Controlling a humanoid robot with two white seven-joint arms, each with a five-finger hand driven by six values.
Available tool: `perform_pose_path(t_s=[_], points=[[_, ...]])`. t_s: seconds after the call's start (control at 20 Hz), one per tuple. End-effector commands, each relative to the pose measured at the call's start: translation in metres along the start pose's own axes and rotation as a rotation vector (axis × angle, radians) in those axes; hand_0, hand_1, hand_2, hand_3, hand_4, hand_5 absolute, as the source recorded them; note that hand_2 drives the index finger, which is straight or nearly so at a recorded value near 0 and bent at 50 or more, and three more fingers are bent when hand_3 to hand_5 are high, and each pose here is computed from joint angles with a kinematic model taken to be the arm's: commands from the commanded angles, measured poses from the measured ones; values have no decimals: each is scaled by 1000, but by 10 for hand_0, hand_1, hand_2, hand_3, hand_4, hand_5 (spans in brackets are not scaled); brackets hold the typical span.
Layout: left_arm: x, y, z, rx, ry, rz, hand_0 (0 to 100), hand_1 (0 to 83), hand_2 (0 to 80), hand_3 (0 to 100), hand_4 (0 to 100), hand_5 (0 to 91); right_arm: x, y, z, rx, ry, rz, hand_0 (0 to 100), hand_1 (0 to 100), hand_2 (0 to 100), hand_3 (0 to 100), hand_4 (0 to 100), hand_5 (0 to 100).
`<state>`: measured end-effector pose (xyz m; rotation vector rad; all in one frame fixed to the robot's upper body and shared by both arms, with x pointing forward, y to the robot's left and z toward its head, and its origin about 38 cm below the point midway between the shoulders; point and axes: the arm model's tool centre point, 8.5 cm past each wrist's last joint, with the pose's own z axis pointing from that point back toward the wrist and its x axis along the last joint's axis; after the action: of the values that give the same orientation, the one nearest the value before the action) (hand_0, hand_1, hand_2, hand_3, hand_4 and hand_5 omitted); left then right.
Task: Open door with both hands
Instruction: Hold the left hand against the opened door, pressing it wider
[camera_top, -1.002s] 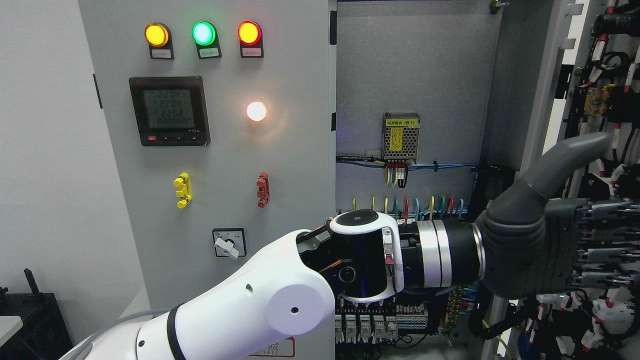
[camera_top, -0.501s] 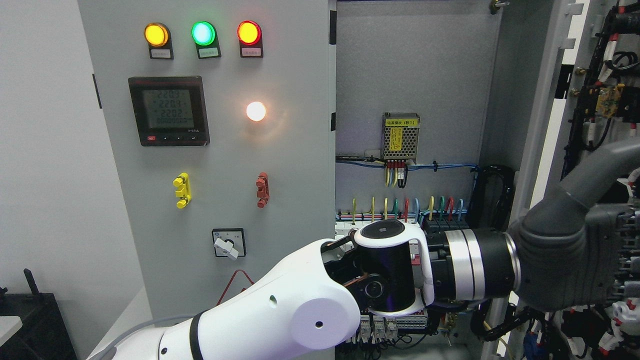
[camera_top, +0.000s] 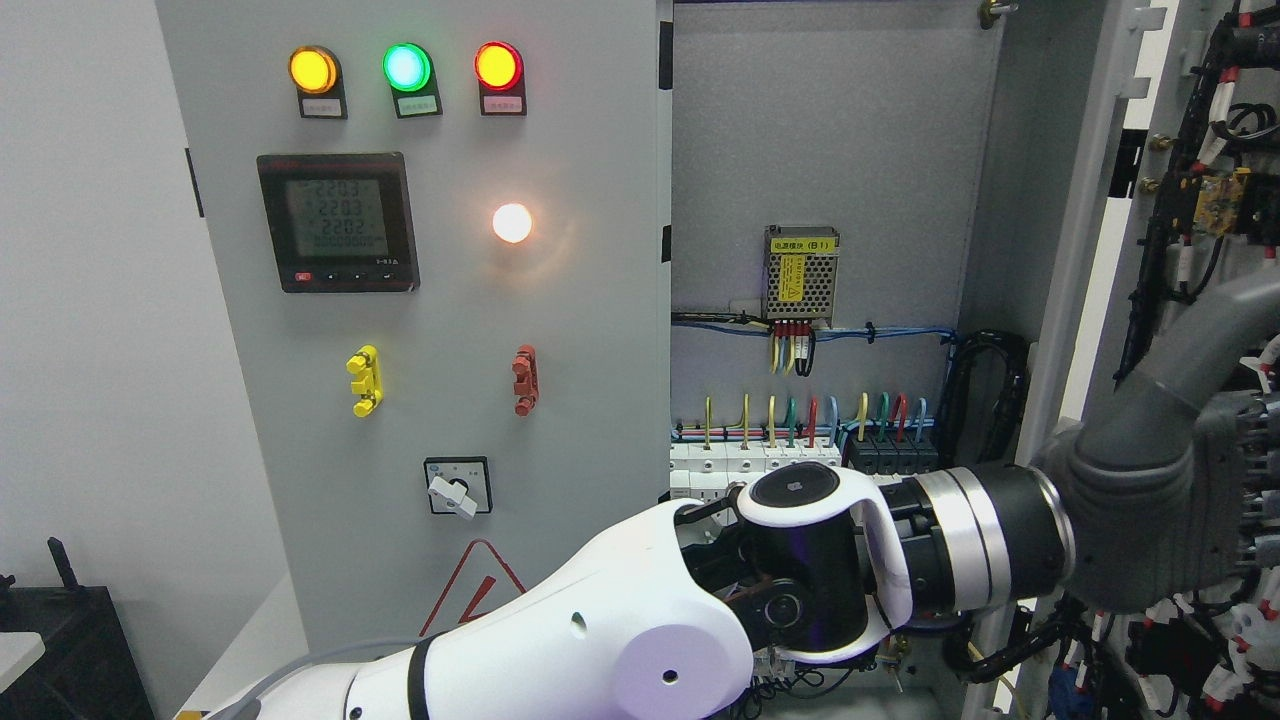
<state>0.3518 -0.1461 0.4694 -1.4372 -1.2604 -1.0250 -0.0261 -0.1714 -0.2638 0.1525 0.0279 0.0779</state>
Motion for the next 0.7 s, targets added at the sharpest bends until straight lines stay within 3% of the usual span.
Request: perform_pose_path(t_s=[0.0, 0.65], points=[[-23, -4, -7, -2, 51, 3, 0, 0, 0, 0, 42, 0, 0, 0, 0, 4, 0, 1, 0, 0, 0, 0, 0, 0], [-20, -5, -6, -9, 51, -2, 0, 0, 0, 0, 42, 0, 0, 0, 0, 4, 0, 1, 0, 0, 0, 0, 0, 0]])
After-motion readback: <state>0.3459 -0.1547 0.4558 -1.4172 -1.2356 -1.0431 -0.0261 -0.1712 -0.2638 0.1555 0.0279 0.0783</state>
